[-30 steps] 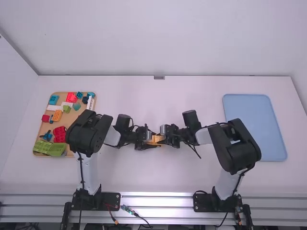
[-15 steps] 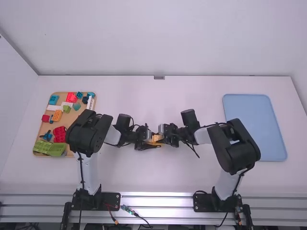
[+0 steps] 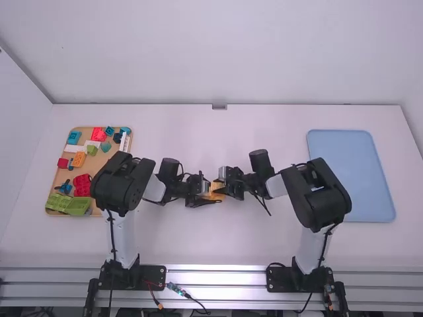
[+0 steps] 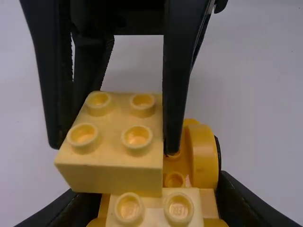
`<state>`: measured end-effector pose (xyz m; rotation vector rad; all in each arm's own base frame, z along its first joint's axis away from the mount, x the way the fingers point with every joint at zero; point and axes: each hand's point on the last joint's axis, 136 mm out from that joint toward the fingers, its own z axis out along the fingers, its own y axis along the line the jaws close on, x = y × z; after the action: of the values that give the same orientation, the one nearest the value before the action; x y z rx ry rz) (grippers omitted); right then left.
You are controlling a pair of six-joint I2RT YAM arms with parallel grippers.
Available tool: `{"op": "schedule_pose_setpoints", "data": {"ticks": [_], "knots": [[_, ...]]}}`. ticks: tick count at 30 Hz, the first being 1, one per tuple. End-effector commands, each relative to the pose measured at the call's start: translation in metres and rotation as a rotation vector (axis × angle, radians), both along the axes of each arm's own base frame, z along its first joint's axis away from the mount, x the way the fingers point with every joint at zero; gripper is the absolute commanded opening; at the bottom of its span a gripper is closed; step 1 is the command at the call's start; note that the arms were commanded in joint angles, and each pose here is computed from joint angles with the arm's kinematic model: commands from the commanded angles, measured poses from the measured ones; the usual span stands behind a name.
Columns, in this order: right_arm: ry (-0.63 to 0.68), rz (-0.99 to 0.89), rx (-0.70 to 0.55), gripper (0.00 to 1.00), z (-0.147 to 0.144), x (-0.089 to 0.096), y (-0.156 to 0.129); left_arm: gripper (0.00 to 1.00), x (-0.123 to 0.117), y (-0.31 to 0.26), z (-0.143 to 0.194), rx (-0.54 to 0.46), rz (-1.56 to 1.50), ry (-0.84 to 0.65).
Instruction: Assemble lego blocks to make yellow taxi
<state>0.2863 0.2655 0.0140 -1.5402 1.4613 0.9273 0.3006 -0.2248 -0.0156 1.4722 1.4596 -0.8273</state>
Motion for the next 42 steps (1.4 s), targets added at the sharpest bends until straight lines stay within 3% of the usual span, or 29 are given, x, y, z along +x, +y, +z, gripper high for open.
{"op": "schedule_pose_setpoints", "data": {"ticks": [1,12,23,31,42], "knots": [[0.020,-0.006,-0.034,0.00,-0.010,-0.002,-0.001,0.35,-0.004,0.008,-0.021,0.080,0.035,0.020],[0.016,0.022,-0.062,0.00,-0.008,-0.011,-0.006,0.33,0.000,0.006,-0.023,0.104,0.016,0.065],[0.016,-0.027,-0.139,0.00,-0.021,-0.005,-0.014,0.32,-0.004,0.008,-0.023,0.096,0.019,0.032],[0.020,-0.037,-0.102,0.00,-0.014,0.000,-0.020,0.32,-0.008,0.008,-0.023,0.090,0.017,0.017],[-0.007,0.015,-0.107,0.00,-0.013,-0.011,0.000,0.33,-0.002,0.007,-0.023,0.104,0.013,0.074]]}}
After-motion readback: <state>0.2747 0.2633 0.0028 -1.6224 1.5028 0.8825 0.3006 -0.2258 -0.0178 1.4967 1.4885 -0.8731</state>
